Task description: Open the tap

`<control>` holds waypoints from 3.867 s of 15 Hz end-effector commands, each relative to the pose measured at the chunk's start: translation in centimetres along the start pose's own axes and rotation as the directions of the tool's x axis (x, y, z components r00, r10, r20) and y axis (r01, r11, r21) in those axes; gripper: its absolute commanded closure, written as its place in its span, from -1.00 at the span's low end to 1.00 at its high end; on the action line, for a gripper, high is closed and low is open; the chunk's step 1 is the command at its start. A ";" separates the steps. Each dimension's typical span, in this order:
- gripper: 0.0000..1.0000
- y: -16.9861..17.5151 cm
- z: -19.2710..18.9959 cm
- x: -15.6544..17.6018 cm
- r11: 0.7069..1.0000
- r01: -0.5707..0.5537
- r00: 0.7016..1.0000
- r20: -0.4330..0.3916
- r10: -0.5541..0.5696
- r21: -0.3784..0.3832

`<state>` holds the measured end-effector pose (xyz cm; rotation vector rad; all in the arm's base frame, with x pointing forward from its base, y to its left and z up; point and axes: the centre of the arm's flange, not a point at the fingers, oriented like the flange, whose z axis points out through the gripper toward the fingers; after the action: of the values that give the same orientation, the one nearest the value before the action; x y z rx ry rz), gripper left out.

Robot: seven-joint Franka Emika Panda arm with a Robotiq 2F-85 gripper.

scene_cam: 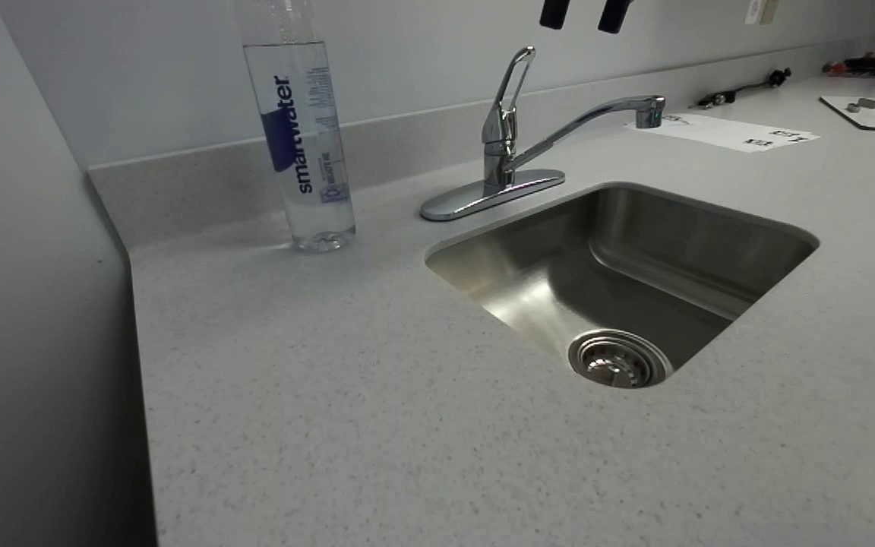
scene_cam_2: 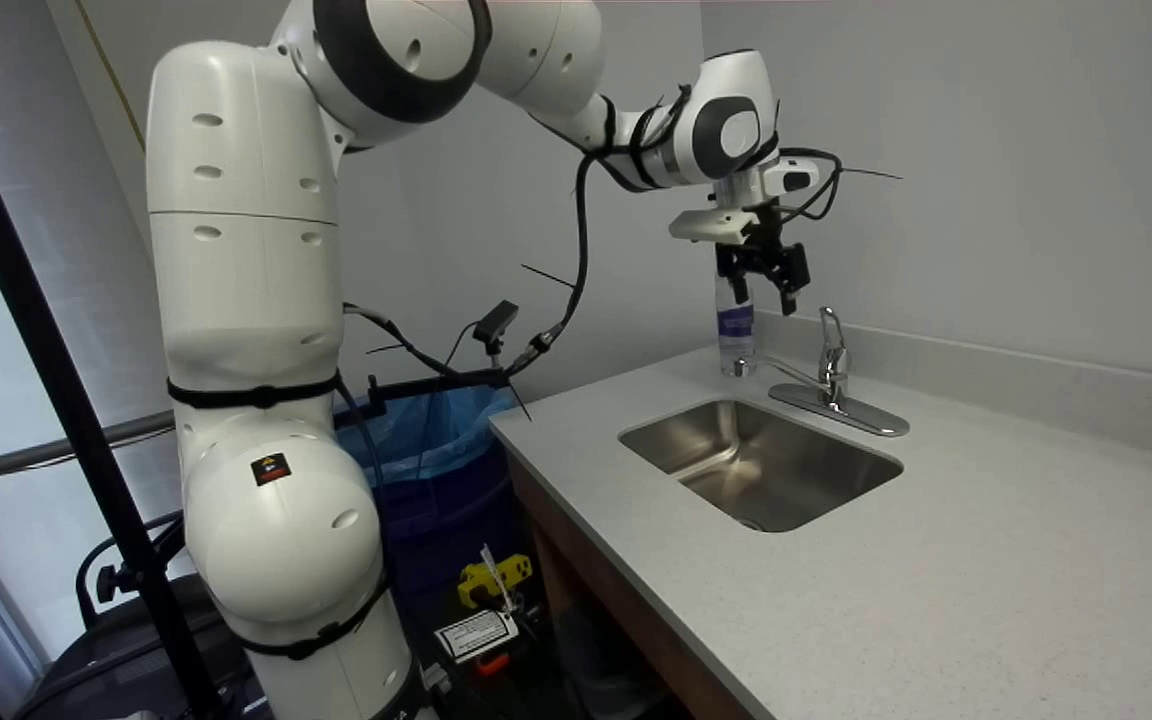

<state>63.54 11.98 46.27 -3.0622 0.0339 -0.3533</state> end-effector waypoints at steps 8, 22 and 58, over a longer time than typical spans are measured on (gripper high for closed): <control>-1.00 2.8 -6.6 -7.3 1.000 -0.007 0.995 -0.103 0.009 0.025; -1.00 4.2 -9.2 -11.8 0.999 -0.036 0.988 -0.152 0.040 0.025; -1.00 2.0 -1.4 5.0 0.996 -0.019 0.944 -0.327 0.045 0.082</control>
<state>64.95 8.88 48.47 -2.9217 0.1193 -0.7781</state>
